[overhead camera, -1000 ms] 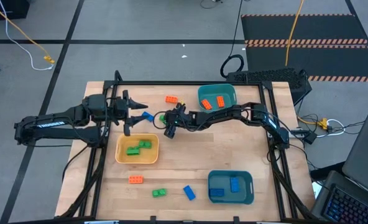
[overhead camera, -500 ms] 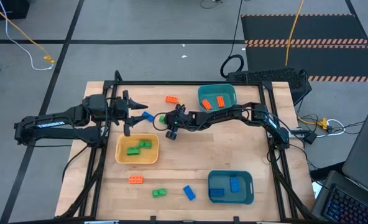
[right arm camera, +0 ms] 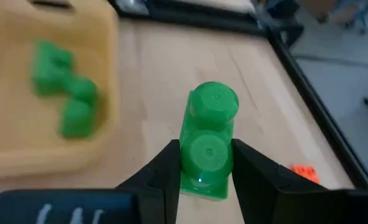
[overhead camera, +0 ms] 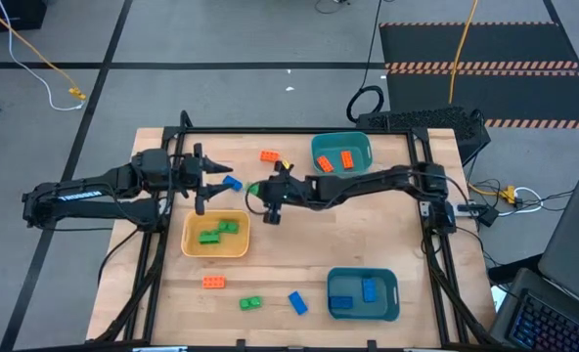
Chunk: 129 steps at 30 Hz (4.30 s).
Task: Sort & place blocks by color
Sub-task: Put the green game piece into the yellow bin
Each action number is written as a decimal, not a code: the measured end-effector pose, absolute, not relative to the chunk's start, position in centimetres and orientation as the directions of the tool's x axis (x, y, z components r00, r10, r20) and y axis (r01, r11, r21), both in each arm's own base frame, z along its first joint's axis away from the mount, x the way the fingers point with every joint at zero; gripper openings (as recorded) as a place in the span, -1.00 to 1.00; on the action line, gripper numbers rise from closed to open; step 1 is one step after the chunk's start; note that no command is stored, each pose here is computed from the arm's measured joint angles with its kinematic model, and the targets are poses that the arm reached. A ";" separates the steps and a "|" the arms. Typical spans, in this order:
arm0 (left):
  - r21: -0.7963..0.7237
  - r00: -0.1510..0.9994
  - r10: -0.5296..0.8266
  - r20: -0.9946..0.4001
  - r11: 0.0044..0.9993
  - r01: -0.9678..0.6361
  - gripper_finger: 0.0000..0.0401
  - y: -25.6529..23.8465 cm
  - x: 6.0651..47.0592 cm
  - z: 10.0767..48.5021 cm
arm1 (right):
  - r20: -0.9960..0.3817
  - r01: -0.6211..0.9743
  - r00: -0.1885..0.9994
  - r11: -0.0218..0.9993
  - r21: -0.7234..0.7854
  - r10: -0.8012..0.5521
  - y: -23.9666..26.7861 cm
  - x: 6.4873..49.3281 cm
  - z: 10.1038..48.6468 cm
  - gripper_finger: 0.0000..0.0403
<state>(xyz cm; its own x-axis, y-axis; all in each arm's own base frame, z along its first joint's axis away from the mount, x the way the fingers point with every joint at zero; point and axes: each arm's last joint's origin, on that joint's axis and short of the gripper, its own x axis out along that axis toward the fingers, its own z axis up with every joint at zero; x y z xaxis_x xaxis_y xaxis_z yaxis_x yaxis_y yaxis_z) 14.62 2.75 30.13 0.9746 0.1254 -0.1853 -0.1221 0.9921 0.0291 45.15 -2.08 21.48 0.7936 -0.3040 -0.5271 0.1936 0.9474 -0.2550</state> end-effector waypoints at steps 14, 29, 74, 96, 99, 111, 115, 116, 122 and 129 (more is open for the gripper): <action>0.029 0.977 0.106 -0.184 0.994 -0.103 0.02 2.5 14.7 30.1 | -0.350 -0.041 0.937 0.994 -0.104 0.002 3.6 46.6 22.4 -0.47; 0.029 0.977 0.106 -0.186 0.994 -0.102 0.02 2.5 14.7 30.1 | -0.358 -0.037 0.934 0.995 -0.087 0.004 3.9 47.6 19.3 -0.13; -0.219 0.961 -0.104 -0.256 0.975 0.048 0.02 -3.8 18.6 28.3 | -0.424 0.354 0.826 0.927 -0.123 -0.372 -4.5 31.5 23.4 0.28; -0.225 0.474 -0.162 -0.865 0.971 -0.078 0.02 -14.4 28.9 29.0 | -0.257 0.348 0.897 0.933 -0.087 -0.359 -3.4 24.3 26.9 0.28; -0.243 0.418 -0.194 -0.887 0.968 -0.066 0.02 -15.8 30.0 27.5 | -0.261 0.334 0.901 0.938 -0.091 -0.346 -3.1 24.2 26.9 0.28; -0.322 0.252 -0.284 -0.925 0.938 -0.128 0.58 -19.0 30.8 24.9 | -0.237 0.357 0.887 0.914 -0.193 -0.397 -3.1 24.0 27.3 0.28; -0.331 0.249 -0.283 -0.926 0.926 -0.180 0.86 -19.0 30.8 24.8 | -0.218 0.382 0.878 0.898 -0.218 -0.426 -3.4 23.8 27.6 0.28; -0.329 0.245 -0.280 -0.928 0.925 -0.190 0.92 -19.1 30.9 24.6 | -0.209 0.387 0.879 0.896 -0.216 -0.429 -3.5 23.7 27.7 0.28; -0.285 0.191 -0.241 -0.952 0.922 -0.260 0.96 -19.6 31.7 22.0 | -0.185 0.396 0.881 0.894 -0.210 -0.434 -3.6 23.3 28.2 0.28; -0.253 0.103 -0.231 -0.967 0.916 -0.312 0.95 -20.6 32.1 19.1 | -0.177 0.393 0.883 0.892 -0.224 -0.434 -3.6 23.2 28.4 0.28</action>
<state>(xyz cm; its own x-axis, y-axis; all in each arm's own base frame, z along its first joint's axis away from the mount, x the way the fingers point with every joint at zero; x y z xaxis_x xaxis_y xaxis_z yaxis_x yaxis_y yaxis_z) 32.08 -20.61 19.14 0.1034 -0.2315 -0.9673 -0.3120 0.9159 -0.2525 23.22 -3.56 28.41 0.8834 -0.4339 -0.1769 0.3931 0.8917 -0.2244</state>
